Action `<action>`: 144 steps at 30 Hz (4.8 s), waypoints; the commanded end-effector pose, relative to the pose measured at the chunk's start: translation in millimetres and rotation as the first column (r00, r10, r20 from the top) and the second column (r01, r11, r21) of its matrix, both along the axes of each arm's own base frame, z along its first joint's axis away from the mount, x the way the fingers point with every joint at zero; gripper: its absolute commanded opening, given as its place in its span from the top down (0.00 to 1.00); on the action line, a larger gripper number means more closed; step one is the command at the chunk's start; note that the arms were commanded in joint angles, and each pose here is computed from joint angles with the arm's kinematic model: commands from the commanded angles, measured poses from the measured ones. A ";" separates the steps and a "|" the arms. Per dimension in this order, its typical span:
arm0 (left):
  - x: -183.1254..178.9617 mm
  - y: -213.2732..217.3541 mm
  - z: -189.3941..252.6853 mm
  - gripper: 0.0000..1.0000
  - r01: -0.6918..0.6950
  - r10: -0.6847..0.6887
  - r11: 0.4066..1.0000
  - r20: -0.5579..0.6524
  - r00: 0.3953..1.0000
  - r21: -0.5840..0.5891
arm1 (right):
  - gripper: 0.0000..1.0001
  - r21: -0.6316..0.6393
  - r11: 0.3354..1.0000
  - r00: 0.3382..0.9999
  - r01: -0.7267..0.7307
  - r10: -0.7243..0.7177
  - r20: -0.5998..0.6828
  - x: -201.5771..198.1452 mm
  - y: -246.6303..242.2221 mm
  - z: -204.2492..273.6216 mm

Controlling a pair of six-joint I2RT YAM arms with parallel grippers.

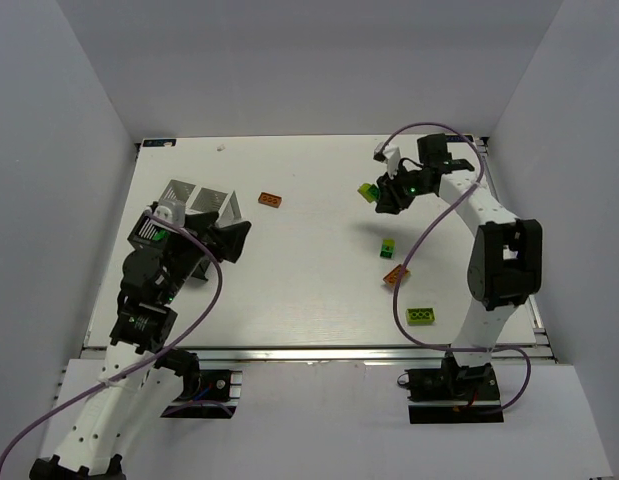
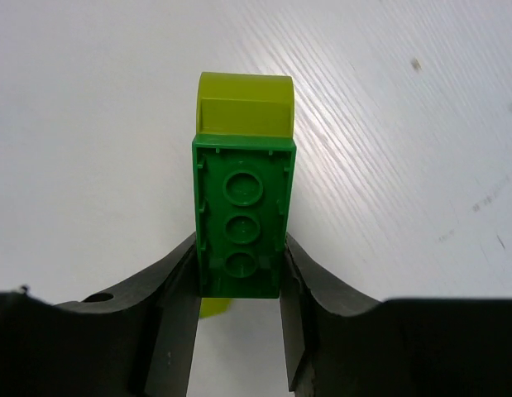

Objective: Sort the legos into containers by color

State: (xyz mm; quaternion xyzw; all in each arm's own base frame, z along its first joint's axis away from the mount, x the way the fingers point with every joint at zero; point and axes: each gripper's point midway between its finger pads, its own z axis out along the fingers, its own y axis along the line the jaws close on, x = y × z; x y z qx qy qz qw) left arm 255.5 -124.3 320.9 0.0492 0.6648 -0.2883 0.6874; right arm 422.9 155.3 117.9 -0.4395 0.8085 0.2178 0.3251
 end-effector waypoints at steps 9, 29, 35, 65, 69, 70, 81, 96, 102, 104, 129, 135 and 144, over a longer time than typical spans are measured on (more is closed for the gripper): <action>-59.2 -77.9 8.4 0.02 0.487 -0.486 0.873 0.139 0.863 0.032 | 0.96 0.584 0.749 0.925 -0.312 0.380 0.007 -115.8 84.4 144.3; -92.5 -103.8 1.1 0.02 0.670 -0.664 0.742 0.157 0.731 0.022 | 0.96 0.599 0.537 0.739 -0.595 0.658 0.145 -273.5 173.8 184.6; -102.7 -110.5 -3.5 0.02 0.729 -0.722 0.685 0.143 0.677 0.003 | 0.96 0.591 0.531 0.734 -0.607 0.660 0.162 -285.7 184.9 177.7; -100.4 -117.2 -16.0 0.17 0.754 -0.750 0.656 0.080 0.656 -0.031 | 0.95 0.526 0.542 0.730 -0.655 0.635 0.254 -294.1 192.6 161.8; -101.0 -117.6 -15.9 0.28 0.757 -0.753 0.652 0.083 0.652 -0.032 | 0.95 0.524 0.543 0.725 -0.657 0.644 0.242 -296.6 197.0 156.5; -101.0 -117.5 -15.4 0.32 0.757 -0.753 0.652 0.086 0.652 -0.031 | 0.95 0.523 0.544 0.725 -0.657 0.645 0.240 -296.5 197.6 155.4; -98.0 -115.0 -12.2 1.00 0.737 -0.733 0.676 0.093 0.674 -0.005 | 0.96 0.484 0.590 0.760 -0.646 0.555 0.337 -285.9 186.0 173.9; -72.7 -106.5 -17.4 1.00 0.626 -0.628 0.778 0.069 0.775 0.049 | 0.98 0.494 0.654 0.818 -0.572 0.414 0.399 -248.5 151.2 188.5; 5.8 -48.3 -22.1 1.00 0.151 -0.152 0.983 -0.001 0.988 0.108 | 0.98 0.419 0.729 0.806 -0.542 0.310 0.503 -232.1 140.3 189.6; 28.0 -28.2 -35.2 1.00 0.021 -0.009 0.990 -0.079 0.997 0.143 | 0.98 0.416 0.730 0.812 -0.543 0.330 0.481 -232.1 141.6 178.3; 188.4 159.4 -97.5 1.00 -0.516 0.611 0.789 -0.343 0.714 0.333 | 0.98 0.356 0.788 0.854 -0.502 0.388 0.346 -227.7 166.1 133.3; 206.0 175.0 -113.7 1.00 -0.532 0.647 0.760 -0.357 0.674 0.373 | 0.98 0.356 0.787 0.853 -0.503 0.387 0.350 -228.0 165.3 135.4; 213.1 192.1 -118.0 0.78 -0.565 0.690 0.723 -0.363 0.627 0.398 | 0.98 0.356 0.785 0.851 -0.506 0.388 0.354 -228.8 165.3 136.5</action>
